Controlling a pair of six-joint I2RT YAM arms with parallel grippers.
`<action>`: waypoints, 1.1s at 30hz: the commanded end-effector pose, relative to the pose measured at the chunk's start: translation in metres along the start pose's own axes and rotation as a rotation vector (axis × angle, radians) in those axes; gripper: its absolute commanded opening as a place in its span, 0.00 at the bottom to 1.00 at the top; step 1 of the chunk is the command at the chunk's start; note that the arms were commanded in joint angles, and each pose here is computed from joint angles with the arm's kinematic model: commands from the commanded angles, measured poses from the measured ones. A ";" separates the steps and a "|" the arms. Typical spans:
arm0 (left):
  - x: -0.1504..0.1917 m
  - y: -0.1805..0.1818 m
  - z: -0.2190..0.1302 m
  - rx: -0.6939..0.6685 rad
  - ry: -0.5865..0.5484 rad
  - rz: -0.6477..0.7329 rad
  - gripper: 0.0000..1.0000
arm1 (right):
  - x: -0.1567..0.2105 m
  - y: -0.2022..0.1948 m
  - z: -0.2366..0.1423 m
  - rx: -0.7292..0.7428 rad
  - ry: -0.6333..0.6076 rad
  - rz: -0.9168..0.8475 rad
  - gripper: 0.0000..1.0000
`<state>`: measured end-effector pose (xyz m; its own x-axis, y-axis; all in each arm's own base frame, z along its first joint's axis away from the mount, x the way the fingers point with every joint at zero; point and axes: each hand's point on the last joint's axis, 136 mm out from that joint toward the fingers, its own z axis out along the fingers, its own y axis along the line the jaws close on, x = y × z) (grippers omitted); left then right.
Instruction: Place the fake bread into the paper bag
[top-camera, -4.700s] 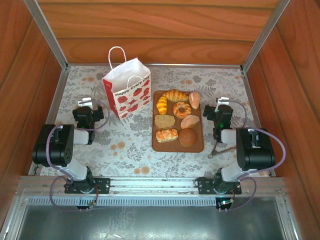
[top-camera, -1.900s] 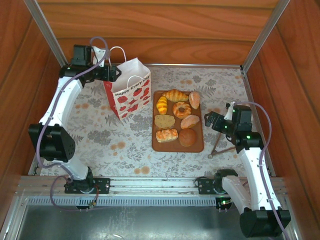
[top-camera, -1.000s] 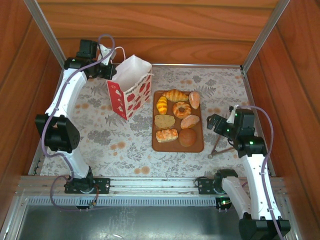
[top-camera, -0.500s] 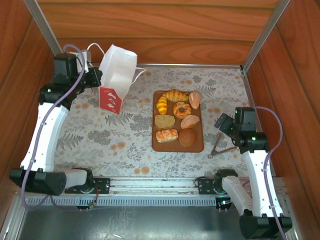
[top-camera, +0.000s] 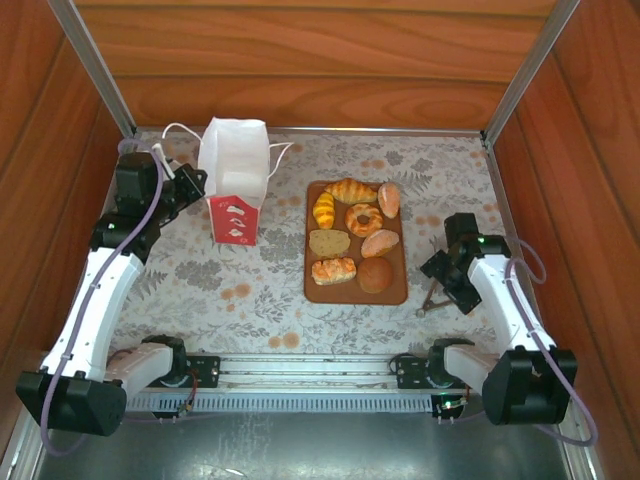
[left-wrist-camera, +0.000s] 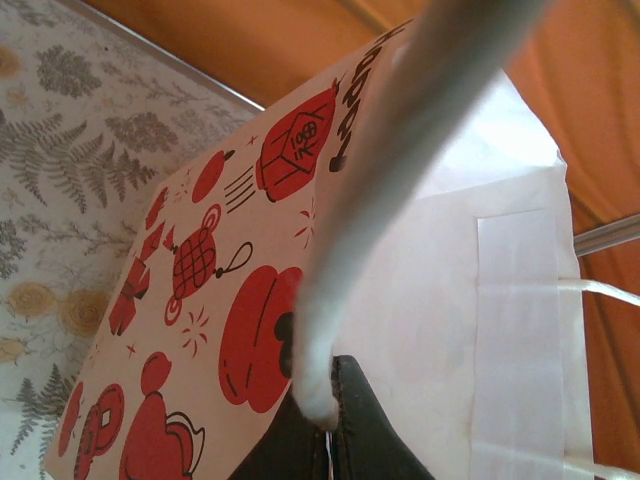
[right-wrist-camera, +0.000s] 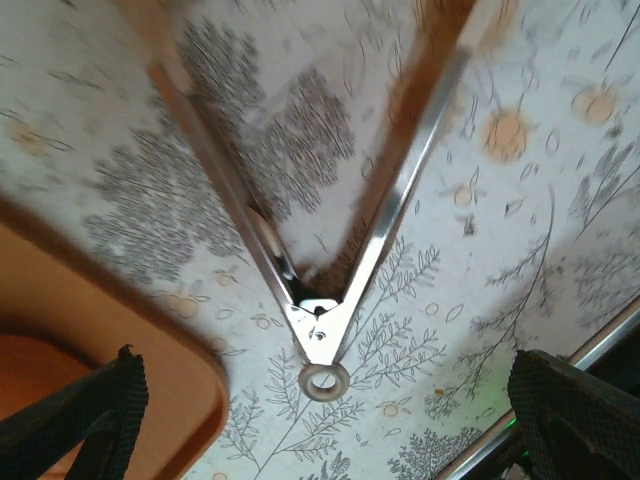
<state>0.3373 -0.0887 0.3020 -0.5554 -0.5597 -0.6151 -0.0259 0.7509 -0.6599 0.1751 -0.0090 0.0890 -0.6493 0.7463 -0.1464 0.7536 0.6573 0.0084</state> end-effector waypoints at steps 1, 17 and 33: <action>-0.011 -0.013 -0.002 0.056 -0.056 -0.019 0.00 | 0.002 0.007 0.015 -0.030 0.016 0.086 1.00; -0.008 -0.015 -0.004 0.082 -0.057 -0.022 0.00 | -0.017 -0.001 0.063 0.089 -0.078 0.152 1.00; -0.009 -0.010 -0.007 0.061 -0.080 -0.014 0.00 | -0.026 0.017 0.095 0.082 -0.076 0.137 1.00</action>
<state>0.3378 -0.0886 0.3083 -0.5159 -0.6002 -0.6113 -0.0094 0.7175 -0.6965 0.2205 -0.0259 0.0118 -0.5401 0.8049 -0.2458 0.8333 0.5523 -0.0224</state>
